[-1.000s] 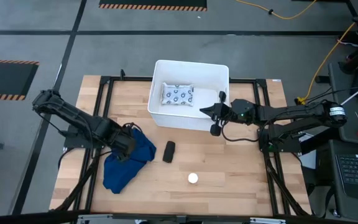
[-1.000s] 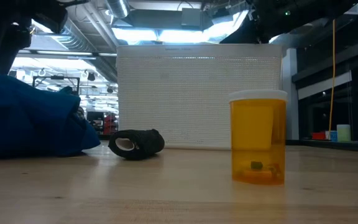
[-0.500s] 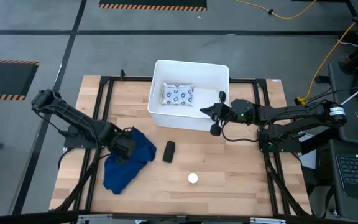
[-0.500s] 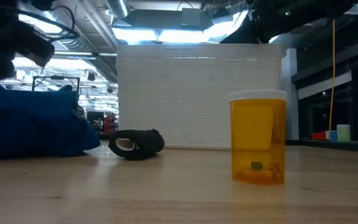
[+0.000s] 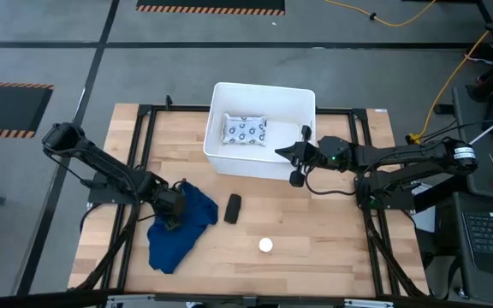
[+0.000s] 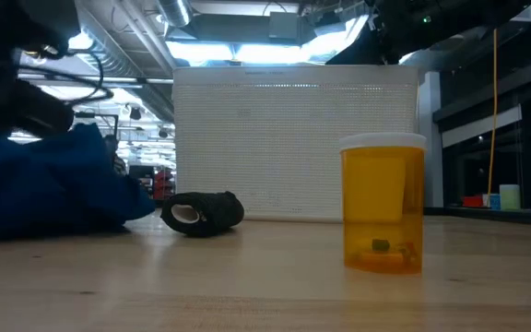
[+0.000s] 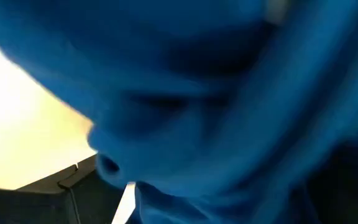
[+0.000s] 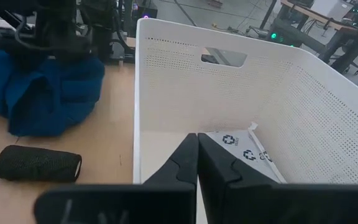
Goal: Pick & place medical supplies in basket/bin
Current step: Put the blue cloth into the white bin
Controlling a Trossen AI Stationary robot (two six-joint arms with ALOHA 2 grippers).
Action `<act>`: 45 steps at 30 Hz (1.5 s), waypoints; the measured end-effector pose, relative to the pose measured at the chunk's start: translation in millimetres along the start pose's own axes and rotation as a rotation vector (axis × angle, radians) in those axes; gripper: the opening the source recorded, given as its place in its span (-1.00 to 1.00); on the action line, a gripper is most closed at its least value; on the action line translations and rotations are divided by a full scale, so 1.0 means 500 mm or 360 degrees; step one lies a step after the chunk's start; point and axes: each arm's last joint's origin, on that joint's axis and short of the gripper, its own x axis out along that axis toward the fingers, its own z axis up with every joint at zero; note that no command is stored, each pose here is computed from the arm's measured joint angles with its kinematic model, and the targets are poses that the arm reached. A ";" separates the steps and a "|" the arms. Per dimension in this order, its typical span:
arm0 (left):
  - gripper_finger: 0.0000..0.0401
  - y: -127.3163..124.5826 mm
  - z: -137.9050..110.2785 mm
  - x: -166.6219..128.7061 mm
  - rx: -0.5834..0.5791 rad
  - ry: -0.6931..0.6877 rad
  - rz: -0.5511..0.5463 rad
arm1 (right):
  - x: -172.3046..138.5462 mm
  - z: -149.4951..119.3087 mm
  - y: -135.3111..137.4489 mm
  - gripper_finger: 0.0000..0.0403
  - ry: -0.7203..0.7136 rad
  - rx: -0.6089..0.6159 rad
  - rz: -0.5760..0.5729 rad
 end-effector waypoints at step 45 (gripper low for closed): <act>-0.83 0.007 0.011 0.030 -0.0009 -0.0339 -0.0171 | 0.000 0.000 0.000 -0.96 0.0000 -0.0001 -0.0001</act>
